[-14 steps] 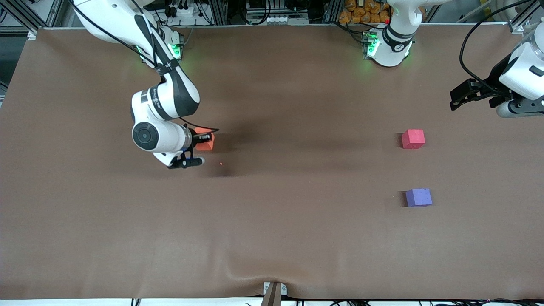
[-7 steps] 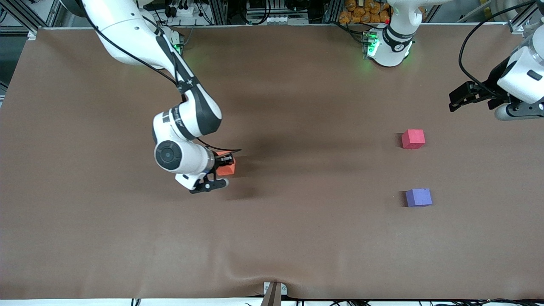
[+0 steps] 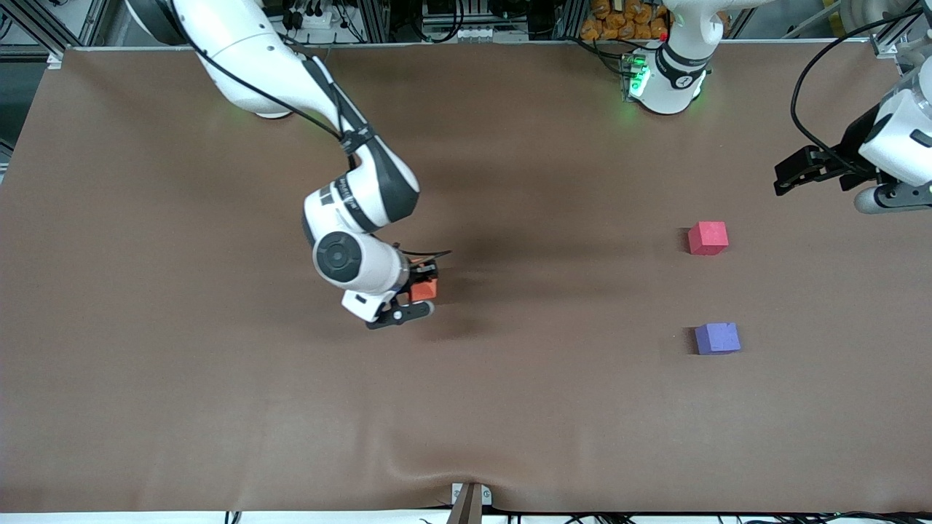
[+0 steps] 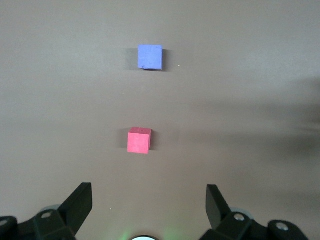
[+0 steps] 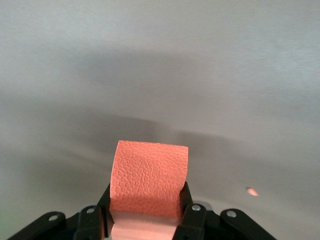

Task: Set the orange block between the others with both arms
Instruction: 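Carry the orange cube with the right gripper toward the pink cube, then release the orange cube with the right gripper while the left gripper reaches, then grasp the orange cube with the left gripper while the right gripper retracts, then carry the orange cube with the left gripper between pink and purple cubes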

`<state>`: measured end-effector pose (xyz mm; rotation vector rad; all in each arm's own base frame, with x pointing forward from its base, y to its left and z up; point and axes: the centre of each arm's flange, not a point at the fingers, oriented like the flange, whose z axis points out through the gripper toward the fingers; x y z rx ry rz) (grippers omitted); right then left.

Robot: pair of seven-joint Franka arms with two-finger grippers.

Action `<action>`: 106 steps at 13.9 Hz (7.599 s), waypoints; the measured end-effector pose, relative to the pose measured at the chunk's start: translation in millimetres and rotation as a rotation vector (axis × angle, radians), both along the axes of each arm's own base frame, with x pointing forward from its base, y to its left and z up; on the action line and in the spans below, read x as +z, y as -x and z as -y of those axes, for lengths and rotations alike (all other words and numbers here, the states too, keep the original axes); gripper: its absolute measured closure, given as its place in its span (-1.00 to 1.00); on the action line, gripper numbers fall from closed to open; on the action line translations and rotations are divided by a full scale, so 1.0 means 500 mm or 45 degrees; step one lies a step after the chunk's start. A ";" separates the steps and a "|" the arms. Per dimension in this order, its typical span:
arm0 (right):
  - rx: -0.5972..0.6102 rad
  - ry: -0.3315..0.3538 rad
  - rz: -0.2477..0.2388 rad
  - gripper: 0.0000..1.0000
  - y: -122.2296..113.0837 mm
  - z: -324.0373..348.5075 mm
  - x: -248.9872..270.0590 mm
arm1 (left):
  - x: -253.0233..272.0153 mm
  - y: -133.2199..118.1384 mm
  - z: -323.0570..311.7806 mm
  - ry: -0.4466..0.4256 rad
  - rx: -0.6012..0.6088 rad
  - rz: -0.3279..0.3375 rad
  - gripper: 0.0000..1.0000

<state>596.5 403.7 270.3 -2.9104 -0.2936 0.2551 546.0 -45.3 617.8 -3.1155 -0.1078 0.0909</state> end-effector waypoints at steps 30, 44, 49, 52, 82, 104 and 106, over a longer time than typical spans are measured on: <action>-0.145 -0.014 0.214 -1.00 0.049 -0.212 -0.008 | -0.024 -0.012 -0.011 0.007 -0.040 -0.035 -1.00; -0.144 0.102 0.229 -1.00 -0.156 0.549 0.448 | -0.373 -0.096 0.618 0.075 0.049 0.022 -1.00; -0.239 0.160 0.243 -1.00 -0.072 0.781 0.615 | -0.537 -0.091 0.752 0.126 0.114 0.059 -1.00; -0.293 0.160 0.212 -1.00 0.027 0.895 0.711 | -0.618 -0.068 0.816 0.078 0.147 0.097 -1.00; -0.294 0.334 0.150 -1.00 0.133 0.923 0.790 | -0.836 0.026 0.872 -0.058 0.172 0.002 -0.32; -0.293 0.326 0.146 -1.00 0.134 0.921 0.789 | -0.701 -0.116 -0.068 -0.009 -0.103 -0.090 -0.07; -0.293 0.326 0.146 -1.00 0.134 0.921 0.789 | -0.737 -0.093 -0.069 -0.010 -0.109 -0.079 -0.07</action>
